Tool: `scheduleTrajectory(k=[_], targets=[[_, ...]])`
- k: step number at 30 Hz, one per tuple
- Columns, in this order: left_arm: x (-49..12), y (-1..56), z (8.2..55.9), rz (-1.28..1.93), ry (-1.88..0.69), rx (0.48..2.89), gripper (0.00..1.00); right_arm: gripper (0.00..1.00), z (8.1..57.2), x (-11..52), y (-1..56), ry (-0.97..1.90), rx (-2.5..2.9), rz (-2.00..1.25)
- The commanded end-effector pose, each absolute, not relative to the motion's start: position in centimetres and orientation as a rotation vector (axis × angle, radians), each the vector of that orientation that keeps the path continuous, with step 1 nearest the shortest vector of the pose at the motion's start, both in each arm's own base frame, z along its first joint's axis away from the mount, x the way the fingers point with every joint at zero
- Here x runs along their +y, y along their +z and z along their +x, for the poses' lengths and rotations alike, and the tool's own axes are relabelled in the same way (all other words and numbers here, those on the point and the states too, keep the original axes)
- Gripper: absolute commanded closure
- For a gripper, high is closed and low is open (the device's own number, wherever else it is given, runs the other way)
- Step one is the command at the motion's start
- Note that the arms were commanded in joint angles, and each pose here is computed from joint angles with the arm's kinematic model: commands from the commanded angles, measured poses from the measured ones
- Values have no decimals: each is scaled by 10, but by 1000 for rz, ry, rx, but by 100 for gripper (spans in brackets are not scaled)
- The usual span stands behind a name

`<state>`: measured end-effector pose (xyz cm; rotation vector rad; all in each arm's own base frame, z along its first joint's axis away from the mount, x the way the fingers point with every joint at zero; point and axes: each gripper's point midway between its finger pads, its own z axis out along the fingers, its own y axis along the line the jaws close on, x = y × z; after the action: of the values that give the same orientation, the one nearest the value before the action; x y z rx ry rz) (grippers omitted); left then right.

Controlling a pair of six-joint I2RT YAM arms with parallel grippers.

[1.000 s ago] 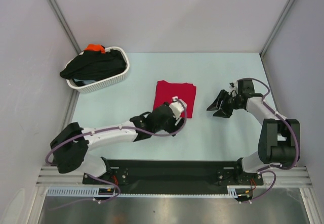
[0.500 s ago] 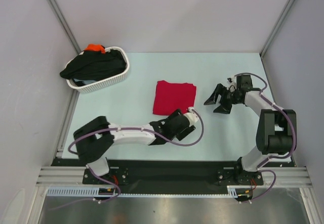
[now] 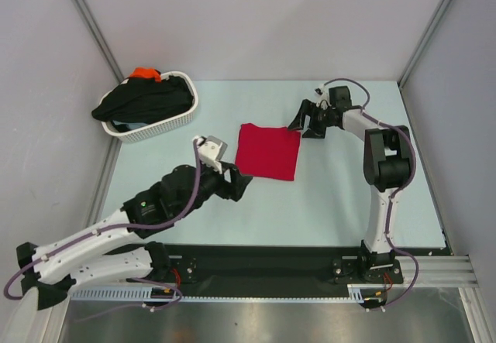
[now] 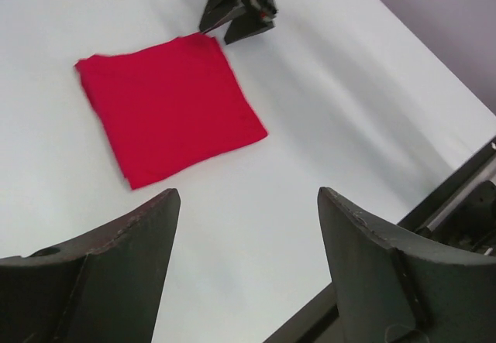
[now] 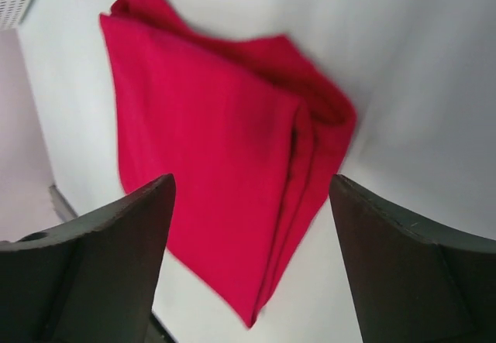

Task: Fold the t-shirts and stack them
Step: Neatly place the folded tshirt to the corner

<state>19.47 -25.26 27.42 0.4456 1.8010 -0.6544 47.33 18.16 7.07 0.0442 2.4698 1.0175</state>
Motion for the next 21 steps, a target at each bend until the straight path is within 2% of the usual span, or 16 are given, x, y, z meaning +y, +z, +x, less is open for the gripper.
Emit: scheduleTrajectory(k=[1, 3, 4, 11, 18, 20, 21], targets=[[-226, 248, 191, 401, -630, 1909, 22, 17, 491, 173, 61, 925, 2493, -27], [-217, 253, 197, 385, -637, 1895, 24, 22, 498, 171, 54, 901, 2515, -58], [-217, 255, 199, 384, -643, 1888, 25, 28, 499, 170, 52, 893, 2523, -66], [-216, 260, 220, 392, -653, 1885, 26, 27, 496, 179, 36, 859, 2613, -66], [-215, 265, 232, 389, -649, 1887, 25, 25, 479, 203, 24, 942, 2653, -21], [-213, 265, 233, 380, -645, 1893, 26, 27, 477, 207, 20, 929, 2667, -3], [-211, 262, 232, 376, -643, 1907, 26, 32, 477, 205, 19, 923, 2668, 13]])
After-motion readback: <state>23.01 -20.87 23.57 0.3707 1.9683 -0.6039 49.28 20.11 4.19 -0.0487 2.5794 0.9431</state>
